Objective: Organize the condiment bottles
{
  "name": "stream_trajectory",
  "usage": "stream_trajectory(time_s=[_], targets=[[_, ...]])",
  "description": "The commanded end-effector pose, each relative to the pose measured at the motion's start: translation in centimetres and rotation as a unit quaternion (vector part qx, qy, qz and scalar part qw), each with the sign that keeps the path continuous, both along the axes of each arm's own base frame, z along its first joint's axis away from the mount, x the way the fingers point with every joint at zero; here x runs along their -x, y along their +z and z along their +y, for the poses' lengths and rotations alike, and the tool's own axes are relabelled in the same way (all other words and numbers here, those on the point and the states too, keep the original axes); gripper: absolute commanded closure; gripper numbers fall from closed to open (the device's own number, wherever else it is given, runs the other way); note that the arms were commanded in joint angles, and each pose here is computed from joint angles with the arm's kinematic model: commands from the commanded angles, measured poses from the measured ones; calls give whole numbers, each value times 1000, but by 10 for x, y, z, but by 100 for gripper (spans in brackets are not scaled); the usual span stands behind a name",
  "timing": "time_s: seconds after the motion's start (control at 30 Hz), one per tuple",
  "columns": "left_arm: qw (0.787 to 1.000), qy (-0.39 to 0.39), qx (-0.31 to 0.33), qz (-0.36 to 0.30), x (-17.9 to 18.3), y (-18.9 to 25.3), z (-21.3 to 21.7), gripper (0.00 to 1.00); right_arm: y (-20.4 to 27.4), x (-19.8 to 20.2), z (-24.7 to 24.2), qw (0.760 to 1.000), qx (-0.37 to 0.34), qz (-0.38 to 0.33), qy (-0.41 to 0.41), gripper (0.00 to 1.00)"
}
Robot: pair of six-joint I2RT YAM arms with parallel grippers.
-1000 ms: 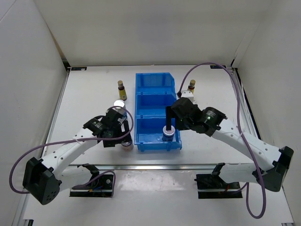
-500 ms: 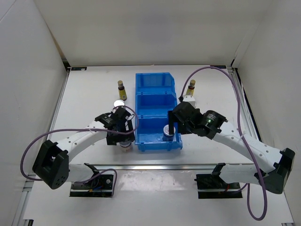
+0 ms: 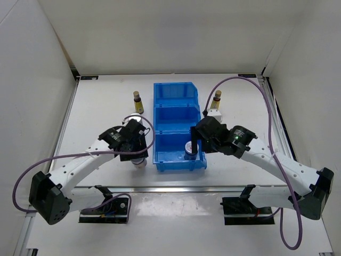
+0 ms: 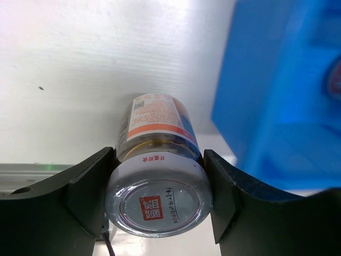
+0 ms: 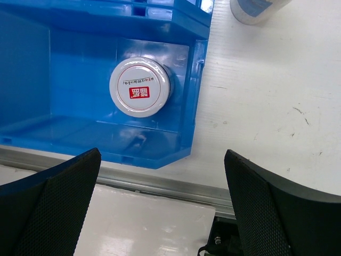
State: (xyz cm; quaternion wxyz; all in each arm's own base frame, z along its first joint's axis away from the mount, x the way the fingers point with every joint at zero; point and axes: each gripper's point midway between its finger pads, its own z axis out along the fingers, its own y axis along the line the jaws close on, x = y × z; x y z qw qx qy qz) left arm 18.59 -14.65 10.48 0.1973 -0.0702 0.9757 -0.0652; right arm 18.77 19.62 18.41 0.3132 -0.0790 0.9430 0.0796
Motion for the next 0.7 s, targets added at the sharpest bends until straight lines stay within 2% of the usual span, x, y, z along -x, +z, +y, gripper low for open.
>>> stream_trajectory(time_s=[0.0,0.03,0.17,0.27,0.47,0.67], targets=[[996,9,8,-84,-17,65,-3,78,7,-3,-6,1000,-5,-19,-13,0],[994,14,8,-112,-26,88,-4,78,6,-2,-7,1000,-2,-16,-13,0],[989,-6,24,-145,-36,126,-25,80,11,-2,-13,999,-8,-29,-23,0],[988,-33,21,-147,-46,132,-53,80,11,1,-20,999,-6,-30,-29,0],[989,-95,3,-112,-58,87,-122,80,17,4,-36,998,5,-42,-45,0],[991,-108,-15,-83,-64,43,-144,76,28,6,-45,997,2,-54,-51,0]])
